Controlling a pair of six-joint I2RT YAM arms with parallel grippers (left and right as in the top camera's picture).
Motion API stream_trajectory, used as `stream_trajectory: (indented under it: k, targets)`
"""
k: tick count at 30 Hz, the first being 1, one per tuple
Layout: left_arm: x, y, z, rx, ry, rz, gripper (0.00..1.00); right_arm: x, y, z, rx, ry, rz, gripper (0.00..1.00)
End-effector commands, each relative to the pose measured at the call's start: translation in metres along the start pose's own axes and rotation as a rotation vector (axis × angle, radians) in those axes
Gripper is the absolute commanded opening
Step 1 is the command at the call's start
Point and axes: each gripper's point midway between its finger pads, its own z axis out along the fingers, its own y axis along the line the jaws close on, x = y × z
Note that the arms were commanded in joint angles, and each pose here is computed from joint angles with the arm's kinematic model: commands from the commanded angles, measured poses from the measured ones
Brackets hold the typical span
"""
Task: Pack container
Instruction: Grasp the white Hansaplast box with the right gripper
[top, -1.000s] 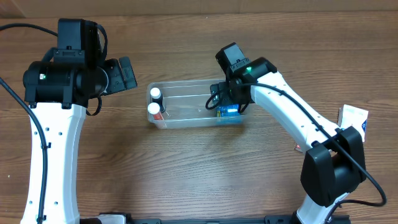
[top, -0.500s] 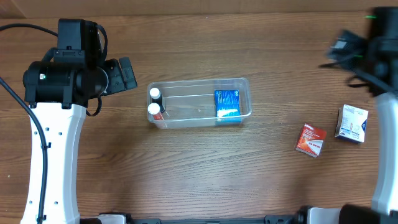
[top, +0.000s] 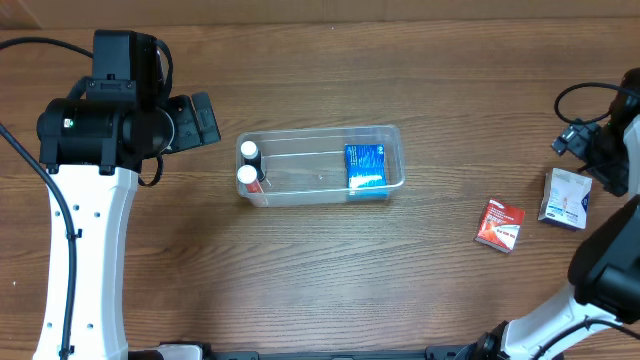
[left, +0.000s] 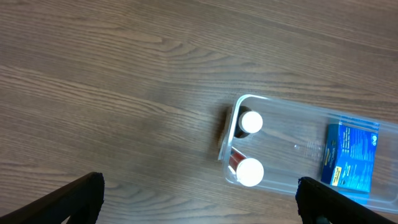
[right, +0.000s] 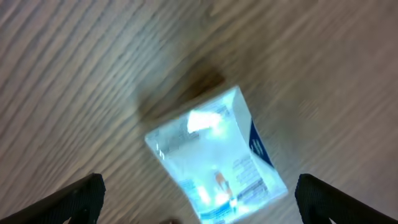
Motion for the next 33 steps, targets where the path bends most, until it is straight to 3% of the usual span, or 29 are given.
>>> stream_trajectory:
  k: [1,12,25,33]
  targets:
    - [-0.003,-0.001,-0.002,0.01,-0.009,0.015,1.0,-0.002,-0.003,0.018,0.036,0.021,-0.087,1.0]
    - [-0.005,-0.002,-0.002,0.013,-0.017,0.015,1.0,0.005,-0.028,0.057,0.121,0.096,-0.077,1.0]
    - [-0.006,-0.003,-0.002,0.017,-0.021,0.014,1.0,0.044,-0.015,0.1,-0.052,0.197,-0.097,1.0]
    - [-0.006,-0.003,-0.002,0.017,-0.021,0.014,1.0,0.044,-0.01,0.099,-0.077,0.196,-0.098,1.0]
